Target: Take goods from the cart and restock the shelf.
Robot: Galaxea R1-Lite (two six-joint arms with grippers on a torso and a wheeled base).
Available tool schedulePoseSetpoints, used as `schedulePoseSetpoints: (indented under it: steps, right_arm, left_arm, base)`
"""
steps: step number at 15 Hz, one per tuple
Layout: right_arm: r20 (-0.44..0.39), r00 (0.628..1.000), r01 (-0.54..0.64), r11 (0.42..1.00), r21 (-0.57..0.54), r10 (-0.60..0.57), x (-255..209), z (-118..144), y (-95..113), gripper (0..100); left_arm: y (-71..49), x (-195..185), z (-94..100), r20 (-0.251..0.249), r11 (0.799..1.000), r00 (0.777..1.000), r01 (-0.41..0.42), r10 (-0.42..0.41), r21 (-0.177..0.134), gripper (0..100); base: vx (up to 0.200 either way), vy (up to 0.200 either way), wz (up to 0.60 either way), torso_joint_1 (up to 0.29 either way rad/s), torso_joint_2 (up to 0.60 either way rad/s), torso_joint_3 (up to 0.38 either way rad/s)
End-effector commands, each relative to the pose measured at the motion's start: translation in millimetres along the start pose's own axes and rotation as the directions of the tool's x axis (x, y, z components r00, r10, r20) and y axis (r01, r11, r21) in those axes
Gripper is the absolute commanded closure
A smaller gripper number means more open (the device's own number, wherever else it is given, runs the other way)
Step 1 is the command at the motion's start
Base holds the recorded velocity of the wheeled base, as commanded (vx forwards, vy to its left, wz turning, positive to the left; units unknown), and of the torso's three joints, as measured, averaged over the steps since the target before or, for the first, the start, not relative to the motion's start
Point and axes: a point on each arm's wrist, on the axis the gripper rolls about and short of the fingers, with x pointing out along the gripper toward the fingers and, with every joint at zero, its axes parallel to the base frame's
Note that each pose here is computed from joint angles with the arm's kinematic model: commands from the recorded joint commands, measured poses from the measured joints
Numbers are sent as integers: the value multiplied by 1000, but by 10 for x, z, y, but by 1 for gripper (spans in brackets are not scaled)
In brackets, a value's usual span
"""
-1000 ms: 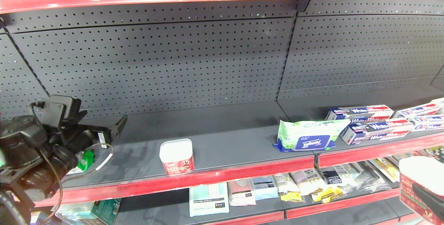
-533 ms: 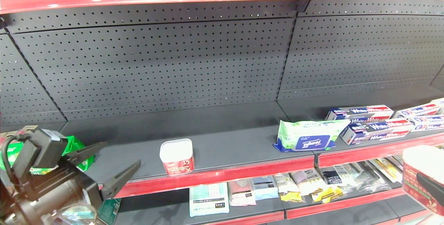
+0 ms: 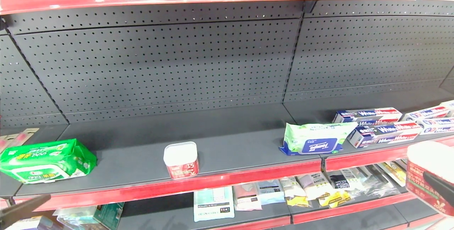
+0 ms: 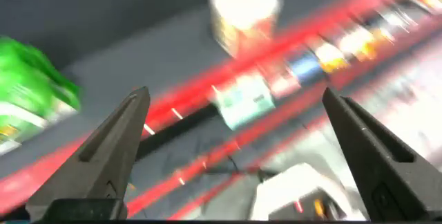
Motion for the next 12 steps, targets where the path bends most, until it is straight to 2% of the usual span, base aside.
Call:
schedulePoseSetpoints:
  steps: [1,2,3,4,5,6,7,9,10,11,12]
  right_arm:
    - [3,1000,-8,1000,2,8,5,11,-1,100]
    - [3,1000,-14,1000,2,14,8,11,0,100]
    - [3,999,-36,999,2,36,16,11,6,100]
    - [-2,999,-45,999,3,45,26,9,6,100]
    - [-1,998,-64,998,2,64,60,52,-1,100]
    - [0,998,-65,998,2,65,70,67,-5,100]
    - [-3,998,-67,998,4,67,110,119,-18,100]
    - [-15,997,-70,998,5,70,149,133,-24,100]
    - [-19,997,-72,997,6,72,158,131,-24,100]
    - [-25,997,-73,997,8,73,167,124,-23,100]
    - [-28,997,-74,997,9,74,173,123,-23,100]
  left_arm:
    - [-101,-724,-321,111,980,979,161,-174,114,0]
    - [-108,-810,-418,110,988,989,82,-97,131,0]
    - [-111,-820,-475,129,986,984,-137,124,94,0]
    - [-103,-812,-504,126,974,970,-215,206,67,0]
    - [-60,-736,-597,121,929,923,-369,366,2,0]
    - [-51,-716,-602,129,918,910,-397,394,-4,0]
    - [-21,-632,-594,138,871,862,-491,488,-19,0]
    - [-17,-585,-516,118,814,806,-580,581,-45,0]
    - [-28,-566,-518,102,789,783,-610,614,-74,0]
    - [-49,-536,-613,76,752,749,-650,658,-106,0]
    - [-68,-539,-609,60,701,700,-702,712,-130,0]
  base:
    - [0,0,0,0,0,0]
    - [0,0,0,0,0,0]
    - [0,0,0,0,0,0]
    - [0,0,0,0,0,0]
    - [0,0,0,0,0,0]
    - [0,0,0,0,0,0]
    - [0,0,0,0,0,0]
    - [0,0,0,0,0,0]
    - [0,0,0,0,0,0]
    - [0,0,0,0,0,0]
    - [0,0,0,0,0,0]
